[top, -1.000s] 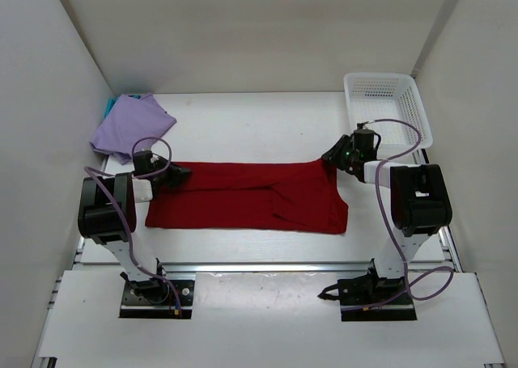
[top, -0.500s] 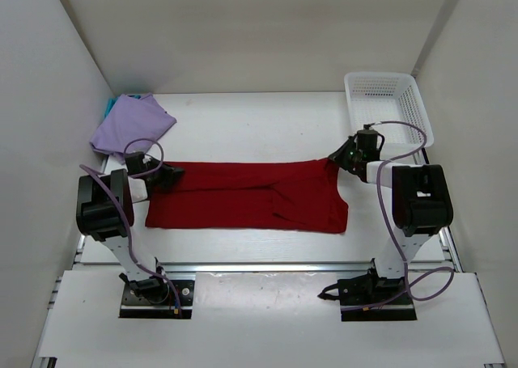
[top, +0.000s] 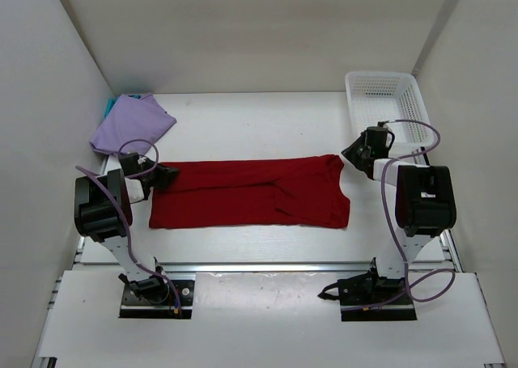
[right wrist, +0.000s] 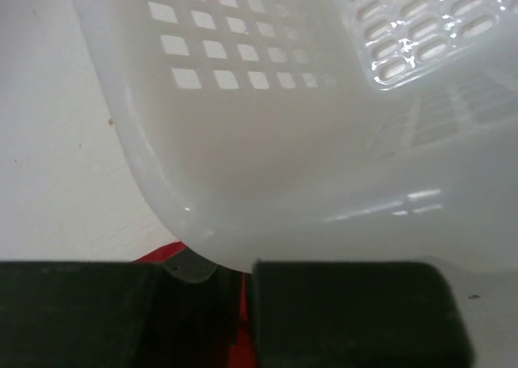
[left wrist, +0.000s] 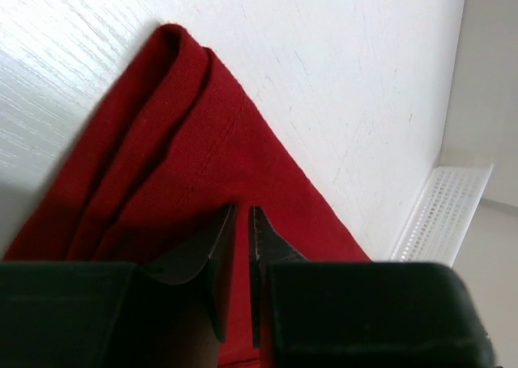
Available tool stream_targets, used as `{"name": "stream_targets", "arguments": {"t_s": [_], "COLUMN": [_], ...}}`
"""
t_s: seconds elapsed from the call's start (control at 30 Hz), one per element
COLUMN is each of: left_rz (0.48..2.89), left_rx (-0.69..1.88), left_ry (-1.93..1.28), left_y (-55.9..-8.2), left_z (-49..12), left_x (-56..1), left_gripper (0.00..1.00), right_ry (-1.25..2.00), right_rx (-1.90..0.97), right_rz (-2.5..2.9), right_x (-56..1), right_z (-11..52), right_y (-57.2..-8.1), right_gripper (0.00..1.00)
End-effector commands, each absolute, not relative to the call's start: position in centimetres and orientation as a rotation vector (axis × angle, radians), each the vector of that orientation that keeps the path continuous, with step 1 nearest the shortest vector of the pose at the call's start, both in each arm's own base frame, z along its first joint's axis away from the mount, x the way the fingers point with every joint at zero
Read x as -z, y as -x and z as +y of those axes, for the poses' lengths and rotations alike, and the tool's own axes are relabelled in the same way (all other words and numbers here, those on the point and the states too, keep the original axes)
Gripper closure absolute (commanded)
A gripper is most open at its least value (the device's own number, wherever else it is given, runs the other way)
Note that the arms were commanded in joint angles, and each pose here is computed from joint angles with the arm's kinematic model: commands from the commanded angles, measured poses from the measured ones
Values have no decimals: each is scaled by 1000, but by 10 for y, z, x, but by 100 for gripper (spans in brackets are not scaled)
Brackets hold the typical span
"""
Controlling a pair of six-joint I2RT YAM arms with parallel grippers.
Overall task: Fold and stack the t-shirts
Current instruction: Fold the other side of the tshirt into a rectangle, then rotate the tshirt 90 degrees
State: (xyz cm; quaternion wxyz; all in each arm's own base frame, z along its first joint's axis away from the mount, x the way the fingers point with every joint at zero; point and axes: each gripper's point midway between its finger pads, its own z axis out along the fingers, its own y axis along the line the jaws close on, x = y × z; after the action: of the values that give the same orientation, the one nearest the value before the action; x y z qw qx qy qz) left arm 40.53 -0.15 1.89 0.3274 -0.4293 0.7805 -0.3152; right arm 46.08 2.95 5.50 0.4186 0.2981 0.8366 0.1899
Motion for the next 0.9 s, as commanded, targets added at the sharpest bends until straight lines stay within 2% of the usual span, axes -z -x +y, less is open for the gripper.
{"name": "stream_targets", "arguments": {"t_s": [0.0, 0.03, 0.1, 0.17, 0.2, 0.23, 0.27, 0.3, 0.43, 0.5, 0.6, 0.73, 0.87], "left_rz": [2032, 2016, 2002, 1991, 1976, 1977, 1981, 1970, 2004, 2046, 2064, 2048, 2007], "left_rx": [815, 823, 851, 888, 893, 895, 906, 901, 889, 882, 938, 951, 952], "left_ry": [1108, 1099, 1099, 1044, 1017, 984, 950, 930, 807, 802, 855, 1005, 1144], "left_y": [-409, -412, -410, -416, -419, -421, -421, -421, -413, -409, -405, -397, -386], "left_z": [3, 3, 0, -14, -17, -21, -31, -35, -70, -80, -81, -54, -28], "left_x": [-24, -30, -34, -50, -61, -67, -74, -82, -92, -80, -64, -40, -21], "left_gripper": [77, 77, 77, 77, 77, 76, 77, 76, 74, 74, 75, 76, 76], "right_ry": [-775, -769, -737, -655, -600, -546, -471, -441, -270, -276, -391, -513, -607], "right_rx": [-392, -399, -462, -509, -537, -561, -601, -609, -767, -769, -748, -656, -684], "right_rz": [2034, 2038, 2011, 1976, 1978, 2004, 2025, 2034, 2100, 2200, 2249, 2310, 2317], "right_x": [-75, -73, -81, -105, -114, -119, -126, -126, -115, -85, -59, -30, -19], "right_z": [15, 19, 25, 38, 52, 68, 89, 94, 148, 157, 139, 109, 98], "right_y": [-463, -457, -453, -452, -453, -448, -446, -444, -431, -425, -415, -393, -382], "right_gripper": [93, 87, 79, 76, 77, 83, 94, 99, 100, 100, 100, 100, 100]}}
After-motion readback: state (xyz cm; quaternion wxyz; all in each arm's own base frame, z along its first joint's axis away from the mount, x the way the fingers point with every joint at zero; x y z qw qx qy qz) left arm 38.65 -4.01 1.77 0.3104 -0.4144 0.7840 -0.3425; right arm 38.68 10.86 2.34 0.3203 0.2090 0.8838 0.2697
